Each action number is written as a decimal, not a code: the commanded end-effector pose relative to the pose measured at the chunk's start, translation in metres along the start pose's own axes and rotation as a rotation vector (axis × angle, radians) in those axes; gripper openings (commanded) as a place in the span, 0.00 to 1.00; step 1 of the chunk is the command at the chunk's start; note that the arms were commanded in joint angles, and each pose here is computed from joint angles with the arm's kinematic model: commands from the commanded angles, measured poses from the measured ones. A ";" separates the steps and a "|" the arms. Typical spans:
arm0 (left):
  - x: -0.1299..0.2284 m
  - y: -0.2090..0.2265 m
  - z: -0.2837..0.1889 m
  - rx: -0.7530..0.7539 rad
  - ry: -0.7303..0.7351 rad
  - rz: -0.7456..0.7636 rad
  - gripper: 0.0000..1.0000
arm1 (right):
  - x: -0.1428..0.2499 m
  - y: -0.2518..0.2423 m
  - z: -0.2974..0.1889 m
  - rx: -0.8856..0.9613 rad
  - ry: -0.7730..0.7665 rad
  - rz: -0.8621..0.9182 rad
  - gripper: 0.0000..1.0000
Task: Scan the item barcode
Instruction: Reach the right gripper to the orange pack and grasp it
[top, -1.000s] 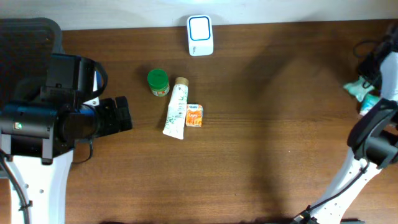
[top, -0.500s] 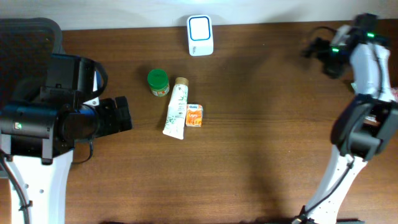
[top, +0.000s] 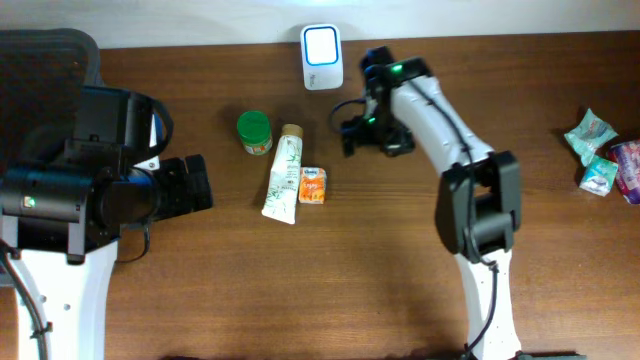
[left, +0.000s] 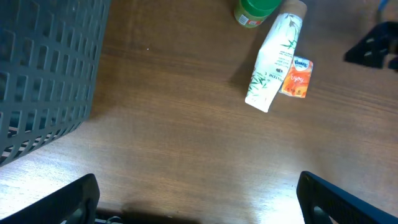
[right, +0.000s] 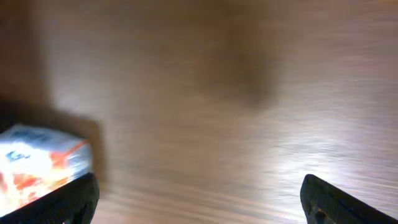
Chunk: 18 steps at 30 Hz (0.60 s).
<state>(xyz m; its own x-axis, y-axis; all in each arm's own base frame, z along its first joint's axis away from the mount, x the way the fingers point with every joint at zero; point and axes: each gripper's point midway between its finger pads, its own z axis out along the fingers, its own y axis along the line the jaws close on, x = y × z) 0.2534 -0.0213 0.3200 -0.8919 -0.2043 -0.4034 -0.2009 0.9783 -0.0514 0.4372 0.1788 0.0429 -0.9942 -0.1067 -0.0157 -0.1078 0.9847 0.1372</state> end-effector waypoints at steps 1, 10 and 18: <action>0.000 0.001 -0.004 0.002 -0.017 -0.012 0.99 | 0.009 0.030 0.006 0.034 -0.003 -0.073 0.99; 0.000 0.001 -0.004 0.002 -0.017 -0.012 0.99 | 0.030 0.087 0.014 0.025 -0.002 -0.204 0.84; 0.000 0.001 -0.004 0.002 -0.017 -0.012 0.99 | 0.034 0.119 0.017 0.005 -0.042 -0.270 0.51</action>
<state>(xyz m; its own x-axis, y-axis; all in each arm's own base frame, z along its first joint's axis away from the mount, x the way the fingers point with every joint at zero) 0.2535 -0.0213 0.3201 -0.8918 -0.2044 -0.4037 -0.2008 0.9783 -0.0516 0.3979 0.2844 0.0436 -0.9368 -0.3385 -0.0888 -0.3478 0.9288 0.1283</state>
